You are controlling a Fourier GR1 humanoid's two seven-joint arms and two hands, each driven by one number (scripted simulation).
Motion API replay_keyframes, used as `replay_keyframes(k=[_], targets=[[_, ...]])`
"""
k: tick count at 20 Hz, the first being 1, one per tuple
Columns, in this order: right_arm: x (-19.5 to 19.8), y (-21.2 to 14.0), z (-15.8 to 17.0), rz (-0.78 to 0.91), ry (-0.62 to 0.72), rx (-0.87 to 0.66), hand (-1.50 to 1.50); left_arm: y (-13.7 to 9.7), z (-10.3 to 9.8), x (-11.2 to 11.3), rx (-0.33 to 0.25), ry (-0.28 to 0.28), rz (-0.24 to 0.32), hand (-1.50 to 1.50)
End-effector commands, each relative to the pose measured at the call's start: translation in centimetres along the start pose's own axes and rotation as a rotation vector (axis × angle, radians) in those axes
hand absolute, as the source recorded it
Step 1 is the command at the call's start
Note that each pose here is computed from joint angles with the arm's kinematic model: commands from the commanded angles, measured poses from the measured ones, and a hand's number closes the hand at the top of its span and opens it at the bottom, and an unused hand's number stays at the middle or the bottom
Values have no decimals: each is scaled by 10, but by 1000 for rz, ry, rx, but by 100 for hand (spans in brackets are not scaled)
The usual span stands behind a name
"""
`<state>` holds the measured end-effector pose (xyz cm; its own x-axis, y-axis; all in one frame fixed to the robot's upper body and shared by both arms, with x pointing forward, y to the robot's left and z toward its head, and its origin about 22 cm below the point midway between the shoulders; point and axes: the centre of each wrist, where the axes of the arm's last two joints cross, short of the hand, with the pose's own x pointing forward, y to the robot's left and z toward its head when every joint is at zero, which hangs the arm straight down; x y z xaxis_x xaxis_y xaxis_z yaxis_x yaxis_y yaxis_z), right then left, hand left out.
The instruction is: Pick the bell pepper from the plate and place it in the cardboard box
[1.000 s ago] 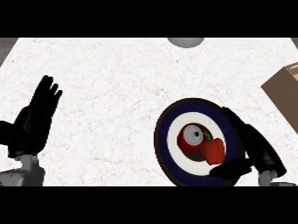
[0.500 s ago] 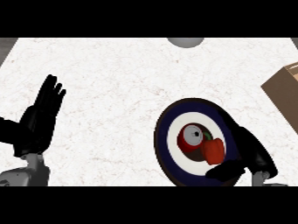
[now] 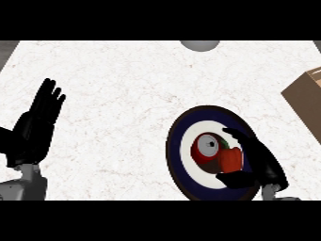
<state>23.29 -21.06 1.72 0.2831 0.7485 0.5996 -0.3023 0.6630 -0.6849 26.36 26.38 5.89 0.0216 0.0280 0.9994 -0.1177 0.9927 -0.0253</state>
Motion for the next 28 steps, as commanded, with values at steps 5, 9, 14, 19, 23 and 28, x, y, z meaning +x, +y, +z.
replay_keyframes(k=[5,9,14,19,23,28], targets=[[12,-4,-4,143,-88,-61,150,-10,-7,-9,1,-10,-2,0],[5,-21,-13,133,-90,-102,150,5,8,-11,-10,16,3,0],[20,36,43,485,-333,46,150,-9,6,-1,4,-4,4,0],[54,42,79,563,-490,-87,150,-3,-8,-4,-9,4,4,0],[57,34,116,580,-545,-143,150,-2,1,0,15,-4,-1,0],[83,6,156,617,-617,-191,150,10,12,-16,-10,22,-6,0]])
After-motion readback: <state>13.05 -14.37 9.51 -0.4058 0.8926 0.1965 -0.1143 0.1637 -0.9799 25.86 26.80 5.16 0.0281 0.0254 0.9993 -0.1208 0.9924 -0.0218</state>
